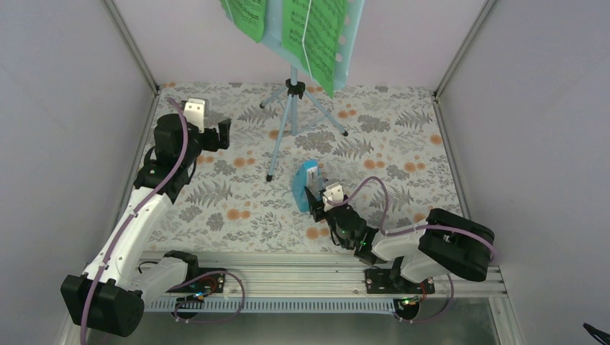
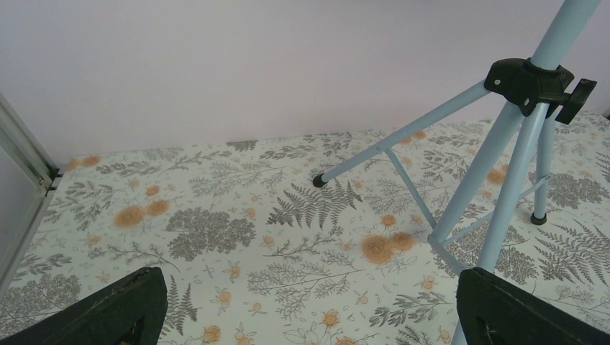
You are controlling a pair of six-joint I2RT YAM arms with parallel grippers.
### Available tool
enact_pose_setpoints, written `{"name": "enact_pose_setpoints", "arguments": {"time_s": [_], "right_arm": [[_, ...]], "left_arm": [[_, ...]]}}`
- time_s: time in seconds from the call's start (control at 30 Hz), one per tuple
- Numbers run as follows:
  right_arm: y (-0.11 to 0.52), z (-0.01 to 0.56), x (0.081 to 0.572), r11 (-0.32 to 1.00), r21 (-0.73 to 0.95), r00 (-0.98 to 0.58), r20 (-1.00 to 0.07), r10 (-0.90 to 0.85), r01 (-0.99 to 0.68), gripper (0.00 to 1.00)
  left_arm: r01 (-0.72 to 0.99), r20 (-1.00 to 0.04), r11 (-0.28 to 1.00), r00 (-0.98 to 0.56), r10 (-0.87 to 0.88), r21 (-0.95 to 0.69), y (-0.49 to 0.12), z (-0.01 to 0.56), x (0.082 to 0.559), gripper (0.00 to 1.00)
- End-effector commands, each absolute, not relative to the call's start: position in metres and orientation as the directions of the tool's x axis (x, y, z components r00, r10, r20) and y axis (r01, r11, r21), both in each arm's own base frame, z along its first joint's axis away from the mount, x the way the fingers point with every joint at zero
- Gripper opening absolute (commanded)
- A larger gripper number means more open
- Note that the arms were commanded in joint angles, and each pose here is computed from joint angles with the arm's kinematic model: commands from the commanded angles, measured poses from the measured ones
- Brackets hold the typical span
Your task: Pack up the instrument practice props
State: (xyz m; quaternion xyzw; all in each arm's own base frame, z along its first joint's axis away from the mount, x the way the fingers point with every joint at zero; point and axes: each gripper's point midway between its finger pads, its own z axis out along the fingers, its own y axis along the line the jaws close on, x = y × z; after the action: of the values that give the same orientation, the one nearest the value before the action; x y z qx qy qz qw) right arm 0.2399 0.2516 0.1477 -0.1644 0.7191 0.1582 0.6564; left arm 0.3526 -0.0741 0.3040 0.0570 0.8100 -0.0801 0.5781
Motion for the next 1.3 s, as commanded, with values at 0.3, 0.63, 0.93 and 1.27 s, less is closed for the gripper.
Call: {"name": "enact_pose_setpoints", "arguments": {"time_s": [0.3, 0.63, 0.93, 1.27], "right_arm": [[0.251, 0.160, 0.239, 0.894, 0.027, -0.043, -0.999, 0.008, -0.448, 0.51], [0.248, 0.165, 0.241, 0.898, 0.043, -0.032, -0.999, 0.032, -0.437, 0.51], [0.247, 0.162, 0.245, 0.901, 0.042, -0.022, -0.999, 0.036, -0.432, 0.51], [0.246, 0.152, 0.248, 0.905, 0.043, -0.036, -0.999, 0.030, -0.424, 0.51]], "left_arm": [[0.193, -0.952, 0.979, -0.307, 0.000, -0.062, -0.074, 0.308, 0.352, 1.00], [0.195, -0.952, 0.979, -0.306, 0.000, -0.062, -0.075, 0.308, 0.351, 1.00], [0.195, -0.952, 0.979, -0.307, 0.001, -0.062, -0.075, 0.308, 0.352, 1.00], [0.196, -0.951, 0.979, -0.310, 0.001, -0.063, -0.075, 0.307, 0.352, 1.00]]}}
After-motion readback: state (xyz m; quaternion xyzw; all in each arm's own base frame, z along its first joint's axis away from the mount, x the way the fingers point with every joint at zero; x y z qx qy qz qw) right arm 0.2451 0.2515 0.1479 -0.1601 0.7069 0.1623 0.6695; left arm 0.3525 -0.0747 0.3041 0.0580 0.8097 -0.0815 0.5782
